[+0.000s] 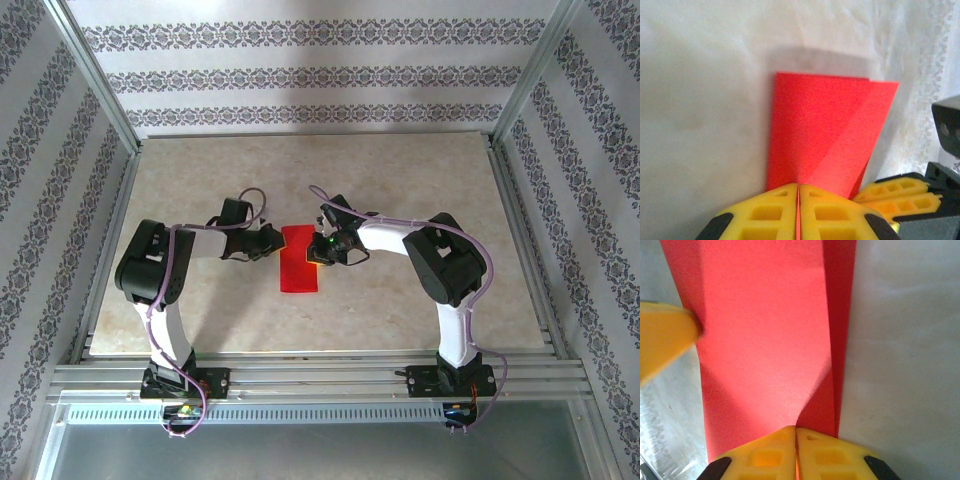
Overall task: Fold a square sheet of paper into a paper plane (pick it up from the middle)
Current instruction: First fold the square sheet of paper in half at the center of the table.
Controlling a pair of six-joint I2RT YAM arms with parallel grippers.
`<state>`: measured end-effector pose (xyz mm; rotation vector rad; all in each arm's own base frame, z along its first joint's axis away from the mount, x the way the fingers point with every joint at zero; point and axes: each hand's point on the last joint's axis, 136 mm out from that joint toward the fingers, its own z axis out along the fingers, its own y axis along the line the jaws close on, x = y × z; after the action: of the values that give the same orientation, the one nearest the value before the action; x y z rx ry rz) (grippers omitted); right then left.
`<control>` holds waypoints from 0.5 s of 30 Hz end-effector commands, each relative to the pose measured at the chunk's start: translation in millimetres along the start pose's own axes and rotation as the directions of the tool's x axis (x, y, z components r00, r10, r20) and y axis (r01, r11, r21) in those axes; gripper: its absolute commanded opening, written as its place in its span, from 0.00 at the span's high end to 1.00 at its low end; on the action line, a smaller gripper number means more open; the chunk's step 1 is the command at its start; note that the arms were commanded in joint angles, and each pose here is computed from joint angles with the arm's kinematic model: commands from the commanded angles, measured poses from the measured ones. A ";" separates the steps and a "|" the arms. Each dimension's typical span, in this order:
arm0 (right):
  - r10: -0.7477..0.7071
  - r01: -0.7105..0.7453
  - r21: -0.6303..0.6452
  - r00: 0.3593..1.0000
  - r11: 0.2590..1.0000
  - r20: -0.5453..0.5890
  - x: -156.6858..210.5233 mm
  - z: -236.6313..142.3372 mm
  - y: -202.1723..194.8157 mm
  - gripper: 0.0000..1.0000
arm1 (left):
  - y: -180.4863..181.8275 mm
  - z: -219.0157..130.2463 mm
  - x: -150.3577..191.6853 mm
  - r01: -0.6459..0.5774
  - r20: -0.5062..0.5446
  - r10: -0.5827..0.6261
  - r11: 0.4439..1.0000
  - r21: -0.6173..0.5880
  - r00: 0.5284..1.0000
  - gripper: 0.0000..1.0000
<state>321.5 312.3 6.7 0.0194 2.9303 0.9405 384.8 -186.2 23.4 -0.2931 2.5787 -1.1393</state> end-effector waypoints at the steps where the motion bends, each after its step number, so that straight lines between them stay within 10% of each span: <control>1: 0.149 -0.076 0.387 0.976 0.919 -0.160 67.0 14.7 -111.1 0.89 | 13.1 -7.8 -29.1 -0.012 0.061 0.015 0.999 -0.053 0.998 0.89; 15: 0.136 -0.053 0.402 0.974 0.914 -0.180 69.4 15.2 -114.9 0.89 | -43.8 -0.5 -16.4 -0.058 0.006 0.058 0.997 0.057 0.998 0.89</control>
<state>321.9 311.6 6.8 -0.0376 2.9215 0.9255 407.2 -201.4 61.8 -0.2174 2.5015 -1.1622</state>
